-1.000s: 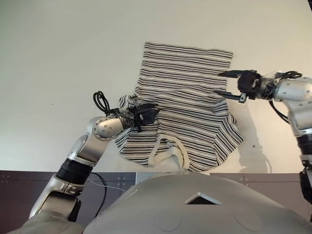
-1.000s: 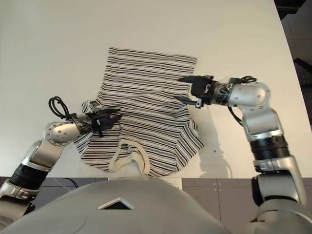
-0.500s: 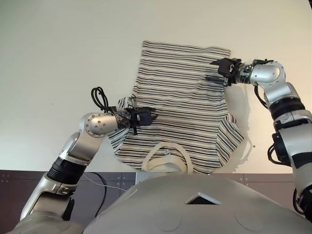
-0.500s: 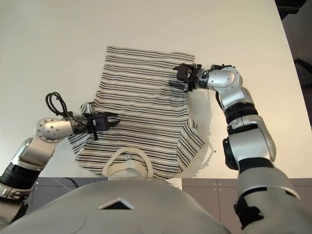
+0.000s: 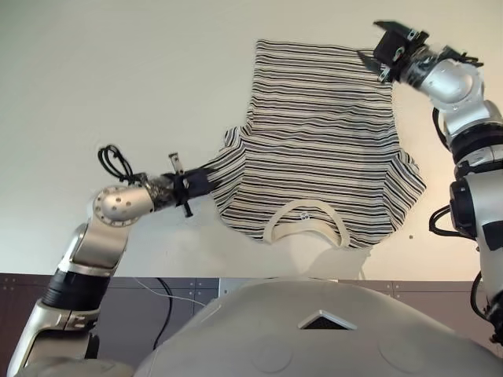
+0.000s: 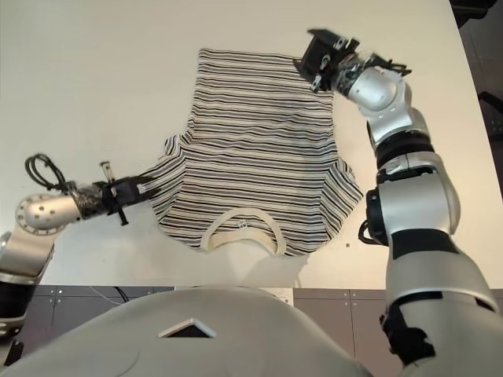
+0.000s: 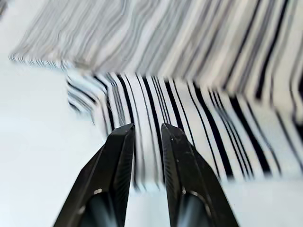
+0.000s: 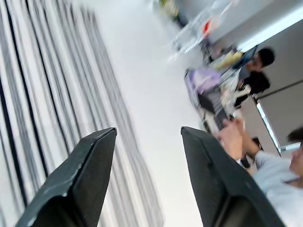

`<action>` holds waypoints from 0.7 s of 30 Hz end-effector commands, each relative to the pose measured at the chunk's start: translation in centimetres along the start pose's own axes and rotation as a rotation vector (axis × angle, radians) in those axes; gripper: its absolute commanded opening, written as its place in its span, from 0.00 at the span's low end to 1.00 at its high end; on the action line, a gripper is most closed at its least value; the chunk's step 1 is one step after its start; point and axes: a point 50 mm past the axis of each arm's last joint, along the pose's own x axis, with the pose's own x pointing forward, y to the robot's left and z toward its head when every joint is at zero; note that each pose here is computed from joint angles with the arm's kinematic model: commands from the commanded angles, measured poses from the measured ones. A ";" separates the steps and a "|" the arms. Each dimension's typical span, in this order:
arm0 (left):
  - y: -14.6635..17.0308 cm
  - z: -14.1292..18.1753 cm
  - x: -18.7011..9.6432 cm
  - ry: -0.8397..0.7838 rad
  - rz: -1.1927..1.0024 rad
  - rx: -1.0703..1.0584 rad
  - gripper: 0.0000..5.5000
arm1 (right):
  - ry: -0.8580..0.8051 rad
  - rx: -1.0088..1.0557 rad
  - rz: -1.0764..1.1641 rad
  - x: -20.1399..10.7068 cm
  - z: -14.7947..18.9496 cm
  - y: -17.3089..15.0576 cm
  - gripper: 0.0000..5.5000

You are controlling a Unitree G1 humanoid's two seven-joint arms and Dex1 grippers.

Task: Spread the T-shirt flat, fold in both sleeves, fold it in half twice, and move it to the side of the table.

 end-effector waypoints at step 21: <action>-0.9 -2.0 -6.6 -0.003 0.346 -0.633 0.19 | 0.202 0.281 -0.325 -18.0 -2.5 1.9 0.46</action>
